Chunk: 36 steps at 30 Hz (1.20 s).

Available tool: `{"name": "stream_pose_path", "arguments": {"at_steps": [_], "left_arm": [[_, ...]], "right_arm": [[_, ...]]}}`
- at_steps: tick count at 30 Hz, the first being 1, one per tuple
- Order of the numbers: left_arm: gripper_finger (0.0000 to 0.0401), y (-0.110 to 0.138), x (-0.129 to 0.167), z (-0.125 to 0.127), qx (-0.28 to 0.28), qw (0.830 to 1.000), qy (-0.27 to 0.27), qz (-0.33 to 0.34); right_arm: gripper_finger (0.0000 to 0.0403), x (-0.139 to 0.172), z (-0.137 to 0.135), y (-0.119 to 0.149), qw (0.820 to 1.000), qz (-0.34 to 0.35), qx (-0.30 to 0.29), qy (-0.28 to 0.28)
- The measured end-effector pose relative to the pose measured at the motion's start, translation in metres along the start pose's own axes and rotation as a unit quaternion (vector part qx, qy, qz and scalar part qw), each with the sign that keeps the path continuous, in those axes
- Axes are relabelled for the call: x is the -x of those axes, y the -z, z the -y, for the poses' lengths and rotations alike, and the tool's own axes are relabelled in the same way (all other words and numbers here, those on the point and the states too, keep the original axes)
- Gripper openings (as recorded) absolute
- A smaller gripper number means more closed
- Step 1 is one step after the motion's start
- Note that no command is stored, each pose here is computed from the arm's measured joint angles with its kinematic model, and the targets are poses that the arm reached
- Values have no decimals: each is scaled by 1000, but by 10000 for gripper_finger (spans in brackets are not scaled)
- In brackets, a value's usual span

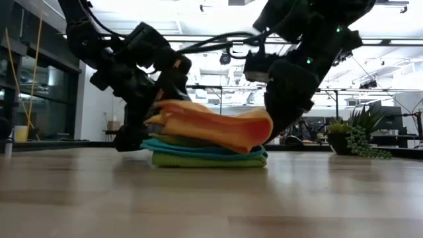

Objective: Fold microfiber towels
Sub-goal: Put the folded microfiber towels into the transparent bin

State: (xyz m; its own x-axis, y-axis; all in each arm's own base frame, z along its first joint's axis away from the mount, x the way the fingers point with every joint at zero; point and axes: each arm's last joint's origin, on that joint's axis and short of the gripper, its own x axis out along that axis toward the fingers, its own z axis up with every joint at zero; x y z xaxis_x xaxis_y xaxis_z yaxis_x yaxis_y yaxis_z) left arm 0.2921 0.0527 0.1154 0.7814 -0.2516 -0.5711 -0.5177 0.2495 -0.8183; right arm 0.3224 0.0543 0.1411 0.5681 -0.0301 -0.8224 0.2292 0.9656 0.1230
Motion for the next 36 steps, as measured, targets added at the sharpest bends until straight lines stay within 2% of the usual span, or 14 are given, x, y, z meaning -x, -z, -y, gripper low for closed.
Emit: {"name": "stream_pose_path", "arguments": {"at_steps": [4,12,20,27,31,34,36], "left_arm": [[326,2,-1,2,10,1000,-6,21],[326,14,-10,0,10,999,-28,31],[326,15,-28,-4,65,995,1,72],[318,15,-27,-3,44,996,-2,79],[270,17,-29,-4,44,995,-6,84],[202,18,-29,-4,46,994,-13,99],[141,17,-29,-3,46,992,-16,113]], "right_arm": [[0,-12,1,3,1000,-15,-3,-20],[0,-13,5,-1,1000,-1,-7,-25],[0,-13,4,-4,999,10,-10,-38],[0,-13,4,-4,999,10,-9,-39],[0,-13,4,-5,999,11,-9,-39],[0,-13,4,-5,999,12,-9,-39],[0,-13,4,-5,999,13,-2,-39]]}}
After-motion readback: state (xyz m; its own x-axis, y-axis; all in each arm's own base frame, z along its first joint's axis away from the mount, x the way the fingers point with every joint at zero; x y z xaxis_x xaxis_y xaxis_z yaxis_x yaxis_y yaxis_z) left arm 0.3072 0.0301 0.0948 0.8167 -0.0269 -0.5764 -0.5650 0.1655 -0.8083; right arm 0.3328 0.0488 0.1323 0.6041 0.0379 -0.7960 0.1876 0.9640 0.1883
